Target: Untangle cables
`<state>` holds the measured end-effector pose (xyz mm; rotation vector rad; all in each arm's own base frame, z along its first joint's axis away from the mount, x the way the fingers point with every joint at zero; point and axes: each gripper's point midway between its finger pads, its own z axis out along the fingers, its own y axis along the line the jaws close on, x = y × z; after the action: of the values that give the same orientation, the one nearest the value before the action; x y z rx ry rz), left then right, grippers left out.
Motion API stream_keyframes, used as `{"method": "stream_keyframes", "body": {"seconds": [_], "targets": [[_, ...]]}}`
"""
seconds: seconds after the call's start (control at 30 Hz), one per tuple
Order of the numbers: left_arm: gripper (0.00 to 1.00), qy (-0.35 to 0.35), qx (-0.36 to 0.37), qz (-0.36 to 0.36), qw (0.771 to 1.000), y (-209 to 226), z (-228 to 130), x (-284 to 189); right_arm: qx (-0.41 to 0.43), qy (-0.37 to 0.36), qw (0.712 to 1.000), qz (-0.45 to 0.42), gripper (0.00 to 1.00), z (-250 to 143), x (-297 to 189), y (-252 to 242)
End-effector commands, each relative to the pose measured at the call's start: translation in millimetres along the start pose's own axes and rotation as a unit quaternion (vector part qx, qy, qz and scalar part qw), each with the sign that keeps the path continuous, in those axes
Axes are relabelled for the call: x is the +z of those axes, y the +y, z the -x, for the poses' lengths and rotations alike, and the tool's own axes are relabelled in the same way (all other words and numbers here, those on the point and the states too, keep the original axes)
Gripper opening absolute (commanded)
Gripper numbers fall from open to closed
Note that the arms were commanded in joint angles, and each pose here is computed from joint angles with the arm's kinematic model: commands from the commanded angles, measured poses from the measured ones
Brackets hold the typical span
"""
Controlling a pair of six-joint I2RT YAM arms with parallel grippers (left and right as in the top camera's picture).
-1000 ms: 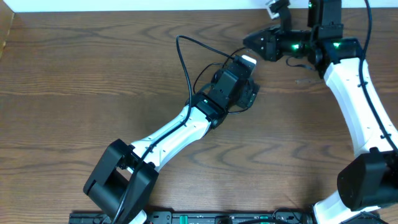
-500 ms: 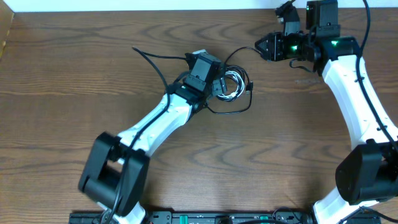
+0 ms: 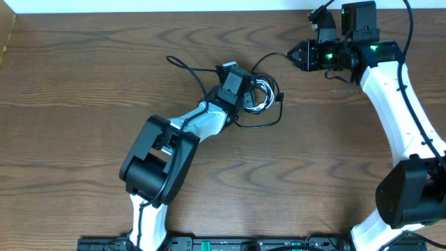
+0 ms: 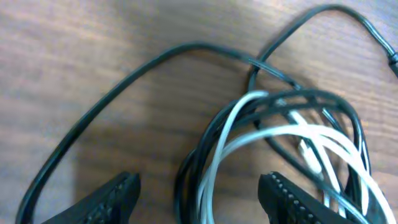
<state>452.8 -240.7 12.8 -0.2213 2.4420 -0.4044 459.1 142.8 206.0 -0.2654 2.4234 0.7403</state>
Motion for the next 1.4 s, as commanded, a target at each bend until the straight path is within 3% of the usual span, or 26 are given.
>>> {"method": "stream_keyframes", "body": {"seconds": [0.0, 0.1, 0.27, 0.3, 0.47, 0.63, 0.87, 1.37], "targets": [[0.63, 0.025, 0.045, 0.017, 0.999, 11.8, -28.4, 24.7, 0.002, 0.005, 1.000, 0.001, 0.29, -2.5, 3.0, 0.7], [0.54, 0.017, 0.053, 0.021, 0.998, 11.5, -30.9, 29.5, 0.000, 0.007, 1.000, 0.000, 0.31, -3.7, 3.0, 0.3], [0.11, 0.014, 0.056, 0.045, 0.997, 20.1, -31.4, 29.1, 0.002, 0.010, 1.000, -0.002, 0.35, -5.3, 3.1, -0.4], [0.08, 0.017, 0.055, 0.039, 0.998, 17.9, -31.9, 28.7, 0.002, 0.011, 1.000, -0.002, 0.36, -5.7, 3.3, -0.6], [0.07, 0.087, 0.021, -0.134, 0.987, -42.5, -18.5, -20.0, -0.049, 0.028, 0.998, -0.001, 0.40, -14.2, 3.7, -1.5], [0.07, 0.082, 0.015, -0.223, 0.971, -70.1, 24.4, -98.7, -0.097, 0.029, 0.995, 0.007, 0.45, -14.9, 4.3, 1.8], [0.08, 0.055, 0.023, -0.244, 0.968, -78.7, 46.3, -151.5, -0.182, 0.047, 0.982, 0.027, 0.48, -26.0, 13.7, 25.0], [0.07, 0.071, -0.043, -0.255, 0.963, -57.0, 63.5, -154.2, -0.211, 0.093, 0.972, 0.054, 0.47, -52.6, 24.2, 38.5]]}}
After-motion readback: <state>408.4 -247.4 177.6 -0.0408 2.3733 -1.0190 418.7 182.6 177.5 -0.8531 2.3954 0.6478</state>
